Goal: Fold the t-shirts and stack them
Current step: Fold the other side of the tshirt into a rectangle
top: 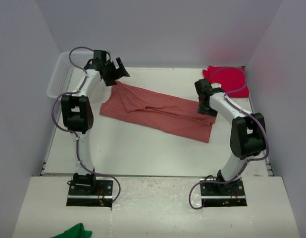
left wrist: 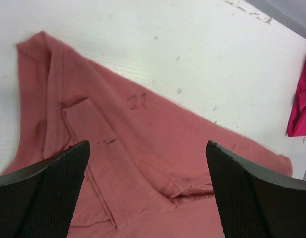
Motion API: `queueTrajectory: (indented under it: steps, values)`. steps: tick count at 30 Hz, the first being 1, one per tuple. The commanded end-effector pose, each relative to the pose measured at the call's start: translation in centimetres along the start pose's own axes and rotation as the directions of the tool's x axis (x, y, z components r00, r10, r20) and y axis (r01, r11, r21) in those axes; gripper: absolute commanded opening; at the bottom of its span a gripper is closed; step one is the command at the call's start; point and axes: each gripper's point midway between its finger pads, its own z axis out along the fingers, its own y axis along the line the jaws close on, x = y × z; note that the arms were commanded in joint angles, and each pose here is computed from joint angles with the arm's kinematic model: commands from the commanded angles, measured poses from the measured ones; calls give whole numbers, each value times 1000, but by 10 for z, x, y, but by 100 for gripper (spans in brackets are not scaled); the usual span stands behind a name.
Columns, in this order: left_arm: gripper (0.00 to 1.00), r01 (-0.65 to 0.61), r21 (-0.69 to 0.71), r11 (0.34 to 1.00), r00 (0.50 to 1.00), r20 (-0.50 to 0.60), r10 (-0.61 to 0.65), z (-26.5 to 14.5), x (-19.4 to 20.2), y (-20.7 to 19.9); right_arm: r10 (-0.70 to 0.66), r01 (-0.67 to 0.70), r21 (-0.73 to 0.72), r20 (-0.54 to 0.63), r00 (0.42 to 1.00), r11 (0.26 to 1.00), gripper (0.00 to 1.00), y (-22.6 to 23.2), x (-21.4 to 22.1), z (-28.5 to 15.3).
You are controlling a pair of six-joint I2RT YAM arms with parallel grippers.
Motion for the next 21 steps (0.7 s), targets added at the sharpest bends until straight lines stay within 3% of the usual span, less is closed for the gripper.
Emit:
queueTrajectory:
  steps: [1,4,5,6,7,8,9,10,11,14,16,18,19,21]
  values:
    - [100,-236,195,952,950,251,184,-57,-54,-89,33,-30,-16,240,970,999,57,3,-86,-34]
    - [100,-326,221,919,899,372,230,-120,-71,-138,51,-35,-61,283,958,998,63,10,-116,-64]
    - [100,-354,232,906,873,431,231,-162,-73,-157,37,-11,-91,280,959,996,64,17,-113,-73]
    - [100,-330,215,919,891,394,228,-158,-54,-148,35,6,-137,291,956,991,69,25,-112,-82]
    - [100,-299,191,935,896,393,206,-166,-42,-147,17,43,-197,294,956,979,70,30,-103,-92]
    - [99,-304,197,932,880,432,196,-203,-32,-152,-26,124,-380,255,967,917,71,65,-82,-106]
    - [99,-271,165,948,913,357,199,-183,2,-129,-27,179,-517,288,957,837,72,93,-81,-121]
    - [98,-258,152,954,898,403,179,-209,6,-127,-95,250,-594,279,956,765,73,110,-60,-124]
    - [97,-243,131,961,904,389,176,-208,17,-115,-130,281,-640,274,953,715,74,129,-48,-132]
    - [92,-188,-16,982,918,354,182,-202,43,-65,-258,351,-619,239,936,702,75,166,-28,-124]
    - [89,-186,-96,978,929,308,206,-195,53,-43,-340,428,-609,262,903,667,68,191,-24,-119]
    - [80,-171,-144,975,936,286,207,-190,56,-31,-369,472,-598,297,881,647,68,211,-20,-121]
    - [68,-165,-151,975,943,265,201,-185,60,-27,-360,480,-612,318,877,629,68,220,-27,-131]
    - [56,-177,-120,977,956,217,200,-174,70,-28,-381,473,-641,289,878,604,68,233,-20,-127]
